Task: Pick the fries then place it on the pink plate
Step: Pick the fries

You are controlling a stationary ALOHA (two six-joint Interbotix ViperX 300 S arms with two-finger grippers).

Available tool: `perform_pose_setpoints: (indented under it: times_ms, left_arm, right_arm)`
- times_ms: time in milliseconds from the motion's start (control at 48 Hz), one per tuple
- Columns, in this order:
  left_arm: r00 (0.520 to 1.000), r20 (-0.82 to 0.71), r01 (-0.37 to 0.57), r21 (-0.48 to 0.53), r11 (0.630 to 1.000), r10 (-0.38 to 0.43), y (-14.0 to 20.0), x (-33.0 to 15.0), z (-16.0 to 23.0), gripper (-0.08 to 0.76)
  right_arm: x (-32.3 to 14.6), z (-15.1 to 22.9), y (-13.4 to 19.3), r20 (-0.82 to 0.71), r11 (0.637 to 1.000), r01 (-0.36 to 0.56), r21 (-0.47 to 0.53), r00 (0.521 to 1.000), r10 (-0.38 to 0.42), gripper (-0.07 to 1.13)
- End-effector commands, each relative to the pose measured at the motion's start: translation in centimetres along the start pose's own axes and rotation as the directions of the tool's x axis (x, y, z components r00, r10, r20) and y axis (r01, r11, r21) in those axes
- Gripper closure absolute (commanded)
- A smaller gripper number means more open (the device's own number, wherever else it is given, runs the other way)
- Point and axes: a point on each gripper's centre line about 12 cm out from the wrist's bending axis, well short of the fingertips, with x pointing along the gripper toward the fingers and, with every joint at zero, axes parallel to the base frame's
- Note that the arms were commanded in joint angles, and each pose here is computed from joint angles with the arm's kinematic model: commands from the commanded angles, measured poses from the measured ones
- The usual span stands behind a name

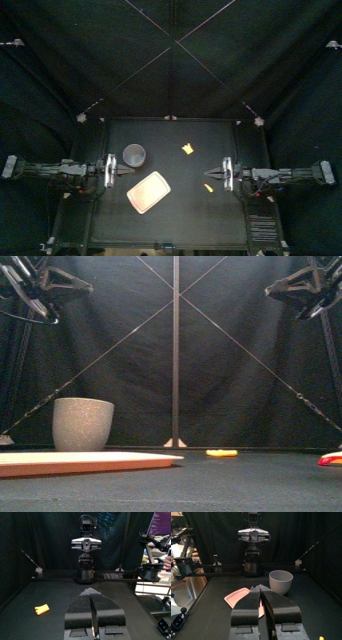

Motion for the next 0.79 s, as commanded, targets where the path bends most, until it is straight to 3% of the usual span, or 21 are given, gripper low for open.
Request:
perform_pose_setpoints:
  times_ms: [21, 250, 438, 542, 604, 792]
  left_arm:
    - [1.0, 0.015, -0.002, -0.003, 1.0, 0.002, 0.0, 0.4, 0.7, 0.667]
    - [1.0, 0.021, -0.007, -0.003, 1.0, 0.007, 0.1, 0.4, 0.8, 0.671]
    - [1.0, 0.026, -0.009, -0.002, 1.0, 0.009, 0.2, 0.4, 0.9, 0.671]
    - [1.0, 0.018, -0.01, -0.004, 1.0, 0.01, 0.2, 0.3, 0.7, 0.671]
    - [1.0, 0.009, -0.012, -0.005, 1.0, 0.012, 0.2, 0.3, 0.4, 0.671]
    - [1.0, 0.003, -0.025, -0.01, 1.0, 0.025, 0.5, 0.3, 0.2, 0.667]
  right_arm:
    - [0.7, -0.4, -0.9, -0.028, 0.999, 0.044, 0.0, 0.999, -0.044, 1.03]
    - [2.7, -2.0, -5.7, -0.129, 0.968, 0.252, 0.006, 0.96, -0.249, 1.02]
    - [3.2, -3.4, -11.2, -0.24, 0.888, 0.459, 0.04, 0.867, -0.437, 0.93]
    - [3.4, -4.4, -13.4, -0.329, 0.838, 0.539, 0.081, 0.808, -0.488, 0.75]
    - [4.0, -5.1, -14.3, -0.389, 0.812, 0.572, 0.115, 0.778, -0.494, 0.58]
    - [6.1, -6.7, -15.7, -0.472, 0.767, 0.615, 0.183, 0.74, -0.48, 0.12]
